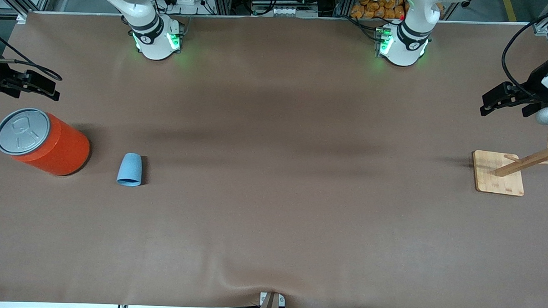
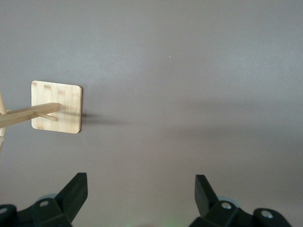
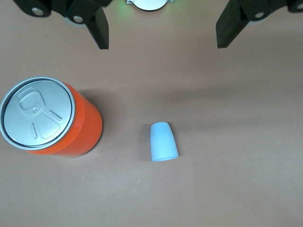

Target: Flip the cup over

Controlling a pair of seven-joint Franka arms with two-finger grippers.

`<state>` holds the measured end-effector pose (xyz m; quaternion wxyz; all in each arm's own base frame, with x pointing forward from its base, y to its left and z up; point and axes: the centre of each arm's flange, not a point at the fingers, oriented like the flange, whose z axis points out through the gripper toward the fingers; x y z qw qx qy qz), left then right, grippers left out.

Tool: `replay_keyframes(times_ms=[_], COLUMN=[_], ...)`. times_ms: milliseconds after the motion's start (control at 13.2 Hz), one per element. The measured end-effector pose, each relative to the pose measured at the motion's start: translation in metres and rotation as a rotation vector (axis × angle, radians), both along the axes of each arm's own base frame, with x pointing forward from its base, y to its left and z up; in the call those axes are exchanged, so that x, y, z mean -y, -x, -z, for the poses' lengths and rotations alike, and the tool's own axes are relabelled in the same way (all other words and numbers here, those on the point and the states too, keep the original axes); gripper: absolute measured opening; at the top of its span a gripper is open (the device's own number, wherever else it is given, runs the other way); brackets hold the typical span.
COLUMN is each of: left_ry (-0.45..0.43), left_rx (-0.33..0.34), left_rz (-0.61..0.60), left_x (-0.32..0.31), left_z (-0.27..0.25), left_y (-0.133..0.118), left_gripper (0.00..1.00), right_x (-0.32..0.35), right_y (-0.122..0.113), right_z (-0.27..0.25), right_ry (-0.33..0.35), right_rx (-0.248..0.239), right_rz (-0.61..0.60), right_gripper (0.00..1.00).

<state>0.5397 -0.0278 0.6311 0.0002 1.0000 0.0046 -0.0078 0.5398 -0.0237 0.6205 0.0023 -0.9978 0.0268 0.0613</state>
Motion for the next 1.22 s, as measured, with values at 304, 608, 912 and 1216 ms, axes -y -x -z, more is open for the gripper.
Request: replay_keyframes(times_ms=[304, 608, 912, 1216], left_ry=[0.0, 0.0, 0.0, 0.0], left_rx=[-0.001, -0.001, -0.002, -0.001], left_rz=[0.001, 0.001, 0.001, 0.0], left_x=[0.0, 0.0, 0.0, 0.0], left_z=[0.0, 0.0, 0.0, 0.0], left_y=[0.0, 0.0, 0.0, 0.0], left_gripper=[1.0, 1.0, 1.0, 1.0], right_x=[0.001, 0.0, -0.003, -0.006], right_y=[-0.001, -0.004, -0.018, -0.052], right_z=[0.002, 0.009, 0.037, 0.11], right_ry=[0.0, -0.001, -0.003, -0.007], right_rx=[-0.004, -0.016, -0.065, -0.138], right_rz=[0.001, 0.0, -0.006, -0.017], right_gripper=[1.0, 1.0, 1.0, 1.0])
